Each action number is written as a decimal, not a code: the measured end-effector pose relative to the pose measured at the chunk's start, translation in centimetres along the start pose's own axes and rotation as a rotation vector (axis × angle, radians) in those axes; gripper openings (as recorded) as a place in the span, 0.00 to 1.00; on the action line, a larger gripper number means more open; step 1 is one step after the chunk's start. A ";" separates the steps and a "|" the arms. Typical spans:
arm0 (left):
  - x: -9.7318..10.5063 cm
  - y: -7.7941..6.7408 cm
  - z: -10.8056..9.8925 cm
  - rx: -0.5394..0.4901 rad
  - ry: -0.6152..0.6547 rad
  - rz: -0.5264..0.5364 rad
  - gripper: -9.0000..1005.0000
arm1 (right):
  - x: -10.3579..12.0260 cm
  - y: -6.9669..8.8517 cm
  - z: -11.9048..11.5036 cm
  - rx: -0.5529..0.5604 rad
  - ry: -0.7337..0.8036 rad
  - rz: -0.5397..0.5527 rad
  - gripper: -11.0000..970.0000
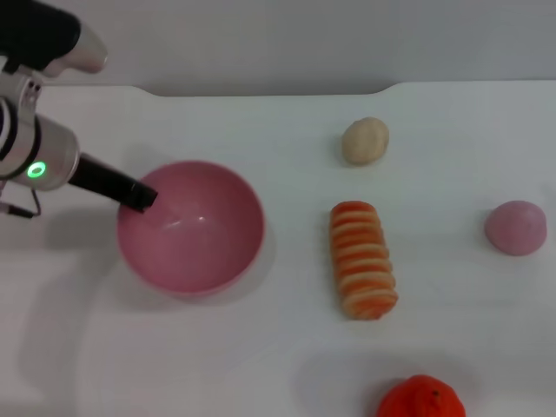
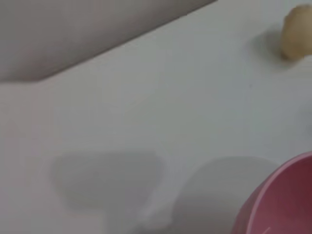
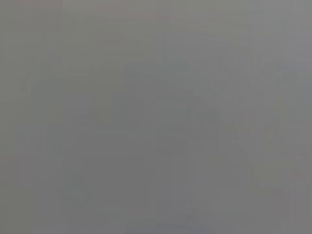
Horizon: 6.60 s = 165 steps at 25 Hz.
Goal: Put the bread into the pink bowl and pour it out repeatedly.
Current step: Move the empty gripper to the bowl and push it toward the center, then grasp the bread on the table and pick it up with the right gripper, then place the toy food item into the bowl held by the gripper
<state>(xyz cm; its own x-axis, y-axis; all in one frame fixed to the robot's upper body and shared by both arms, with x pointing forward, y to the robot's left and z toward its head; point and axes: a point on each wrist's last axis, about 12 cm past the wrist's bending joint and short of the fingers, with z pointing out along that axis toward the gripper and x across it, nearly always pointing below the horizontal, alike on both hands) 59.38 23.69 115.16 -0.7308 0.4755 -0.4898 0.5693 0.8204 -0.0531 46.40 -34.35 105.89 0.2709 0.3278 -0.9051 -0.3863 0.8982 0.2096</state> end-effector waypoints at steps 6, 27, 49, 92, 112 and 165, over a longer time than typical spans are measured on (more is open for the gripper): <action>-2.1 -1.0 -0.7 0.020 0.013 0.074 0.05 | 0.8 0.9 2.4 -0.153 0.098 0.014 0.49; -1.4 -0.9 -0.5 0.014 -0.009 0.056 0.05 | -5.2 1.5 15.4 -0.414 0.574 -0.102 0.49; -1.7 -1.2 -0.6 0.022 -0.003 0.072 0.05 | -9.6 12.0 22.4 -0.635 1.372 -0.546 0.50; -0.4 -2.4 0.0 0.077 0.015 0.082 0.05 | 4.8 14.3 20.0 -0.776 1.603 -0.560 0.69; -0.5 -2.8 0.2 0.082 0.020 0.093 0.05 | 5.6 14.1 19.5 -0.788 1.584 -0.620 0.53; -0.1 -2.8 0.4 0.096 0.036 0.089 0.05 | -4.7 16.0 22.0 -0.646 1.048 -0.680 0.15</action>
<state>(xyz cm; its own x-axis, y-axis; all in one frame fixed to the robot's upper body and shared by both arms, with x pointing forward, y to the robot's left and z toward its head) 57.95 21.21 115.01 -0.6877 0.5576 -0.4649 0.6648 0.7410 -0.0945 58.36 -15.05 121.65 -0.0972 -0.7346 -0.6715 -0.8562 0.4058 -0.3199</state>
